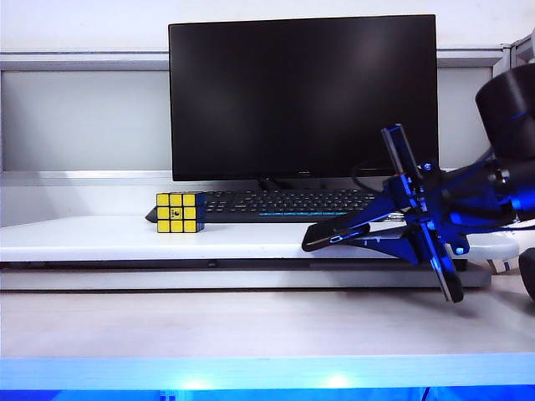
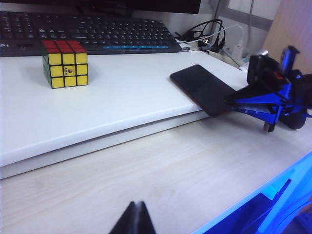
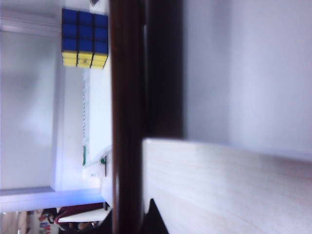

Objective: Put the phone on top of the Rubik's Cube.

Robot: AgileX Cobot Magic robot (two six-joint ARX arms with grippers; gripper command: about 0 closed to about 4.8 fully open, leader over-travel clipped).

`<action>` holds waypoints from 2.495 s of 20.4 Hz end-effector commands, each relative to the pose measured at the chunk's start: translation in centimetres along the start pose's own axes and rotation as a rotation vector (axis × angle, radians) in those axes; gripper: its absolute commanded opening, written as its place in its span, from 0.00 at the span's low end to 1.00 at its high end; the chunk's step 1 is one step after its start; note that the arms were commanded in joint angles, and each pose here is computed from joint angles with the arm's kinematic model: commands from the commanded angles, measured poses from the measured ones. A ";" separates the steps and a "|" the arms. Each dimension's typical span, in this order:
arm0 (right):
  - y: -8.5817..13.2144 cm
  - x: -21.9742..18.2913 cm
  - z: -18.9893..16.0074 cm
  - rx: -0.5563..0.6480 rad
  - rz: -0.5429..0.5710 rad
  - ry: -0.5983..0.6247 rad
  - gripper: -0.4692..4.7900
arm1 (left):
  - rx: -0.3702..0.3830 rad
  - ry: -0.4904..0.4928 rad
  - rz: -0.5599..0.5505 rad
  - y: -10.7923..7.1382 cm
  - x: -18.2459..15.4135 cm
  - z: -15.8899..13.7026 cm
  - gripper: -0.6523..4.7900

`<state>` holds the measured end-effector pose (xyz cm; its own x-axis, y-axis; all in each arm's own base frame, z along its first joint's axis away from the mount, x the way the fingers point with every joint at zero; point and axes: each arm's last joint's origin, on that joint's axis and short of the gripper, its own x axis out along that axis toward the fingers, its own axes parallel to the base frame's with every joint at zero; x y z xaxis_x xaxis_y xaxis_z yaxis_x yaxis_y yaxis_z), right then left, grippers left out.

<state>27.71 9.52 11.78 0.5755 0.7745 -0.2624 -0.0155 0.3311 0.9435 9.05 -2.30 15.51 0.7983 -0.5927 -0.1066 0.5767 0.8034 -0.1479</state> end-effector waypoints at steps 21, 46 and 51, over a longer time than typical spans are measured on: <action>8.4 4.8 1.4 -0.209 0.265 0.039 0.07 | -0.005 0.010 0.124 0.4 0.0 -0.2 0.11; 14.6 13.9 4.2 -0.306 0.221 0.079 0.07 | 0.046 -0.009 0.285 0.9 -0.1 -0.1 0.11; 14.7 16.1 3.9 -0.307 0.220 0.095 0.07 | 0.047 -0.011 0.288 0.9 -0.1 -0.1 0.11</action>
<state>39.80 24.43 21.27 0.4542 0.8803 -0.1372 -0.3330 0.3106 0.8903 9.44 -1.58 15.39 0.9302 -0.3449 -0.1257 0.3382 0.9383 -0.0719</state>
